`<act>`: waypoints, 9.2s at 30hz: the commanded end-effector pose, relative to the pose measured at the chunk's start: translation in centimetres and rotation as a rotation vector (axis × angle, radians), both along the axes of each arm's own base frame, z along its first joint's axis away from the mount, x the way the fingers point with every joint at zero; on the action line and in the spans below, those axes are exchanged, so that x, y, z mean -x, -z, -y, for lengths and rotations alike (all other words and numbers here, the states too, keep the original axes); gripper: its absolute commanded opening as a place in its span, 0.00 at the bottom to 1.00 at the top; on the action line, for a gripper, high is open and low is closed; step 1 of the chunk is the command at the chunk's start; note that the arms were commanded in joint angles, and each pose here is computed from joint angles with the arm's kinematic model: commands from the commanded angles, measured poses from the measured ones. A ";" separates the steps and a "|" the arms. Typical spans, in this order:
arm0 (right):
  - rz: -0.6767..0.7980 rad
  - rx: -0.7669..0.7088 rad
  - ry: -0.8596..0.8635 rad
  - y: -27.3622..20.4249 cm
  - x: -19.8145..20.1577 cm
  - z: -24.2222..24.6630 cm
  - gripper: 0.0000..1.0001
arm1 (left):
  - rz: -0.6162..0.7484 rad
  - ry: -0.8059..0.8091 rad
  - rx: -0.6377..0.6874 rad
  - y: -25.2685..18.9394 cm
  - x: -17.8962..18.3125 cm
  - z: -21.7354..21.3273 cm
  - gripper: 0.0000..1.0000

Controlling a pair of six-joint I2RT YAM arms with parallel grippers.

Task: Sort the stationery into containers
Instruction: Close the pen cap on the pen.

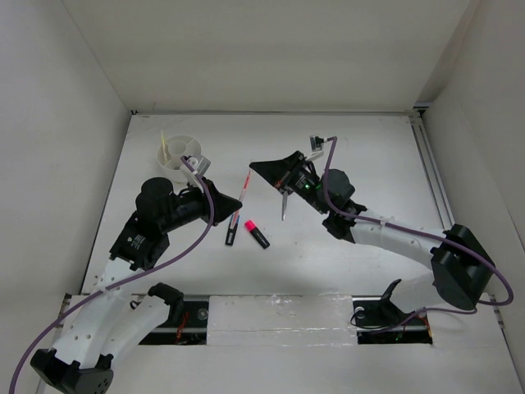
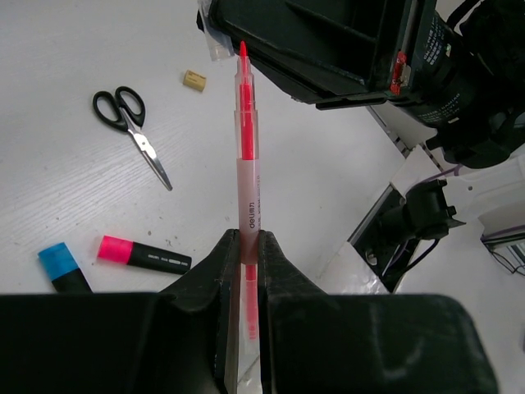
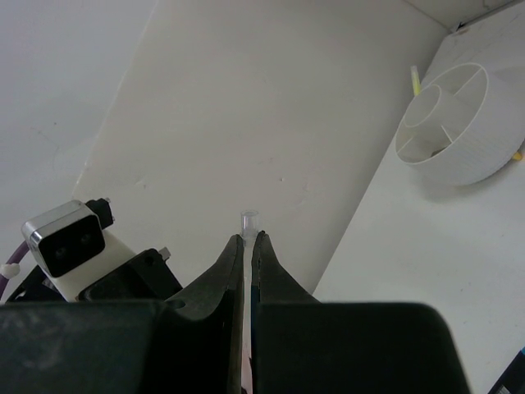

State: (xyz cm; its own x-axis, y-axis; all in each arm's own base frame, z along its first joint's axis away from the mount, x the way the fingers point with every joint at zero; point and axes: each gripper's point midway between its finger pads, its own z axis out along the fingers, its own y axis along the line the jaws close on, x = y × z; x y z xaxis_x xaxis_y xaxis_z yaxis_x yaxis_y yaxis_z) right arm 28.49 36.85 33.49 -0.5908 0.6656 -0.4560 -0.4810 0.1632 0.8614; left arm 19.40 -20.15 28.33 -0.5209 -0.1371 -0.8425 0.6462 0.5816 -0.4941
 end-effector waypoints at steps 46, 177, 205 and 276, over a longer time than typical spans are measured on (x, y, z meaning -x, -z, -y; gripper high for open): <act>0.117 -0.085 -0.029 -4.4 1.4 0.2 0.00 | 0.063 0.012 0.017 -1.3 -0.2 0.1 0.00; 0.137 -0.063 -0.062 -2.0 0.8 -0.6 0.00 | 0.074 -0.024 0.013 -1.7 -0.5 -0.3 0.00; 0.270 -0.113 -0.006 -4.6 -0.1 2.1 0.00 | 0.039 -0.033 0.042 -1.4 -0.5 -0.1 0.00; 0.364 -0.257 -0.012 -5.6 1.4 2.6 0.00 | -0.014 0.025 0.071 -0.5 -0.2 0.9 0.00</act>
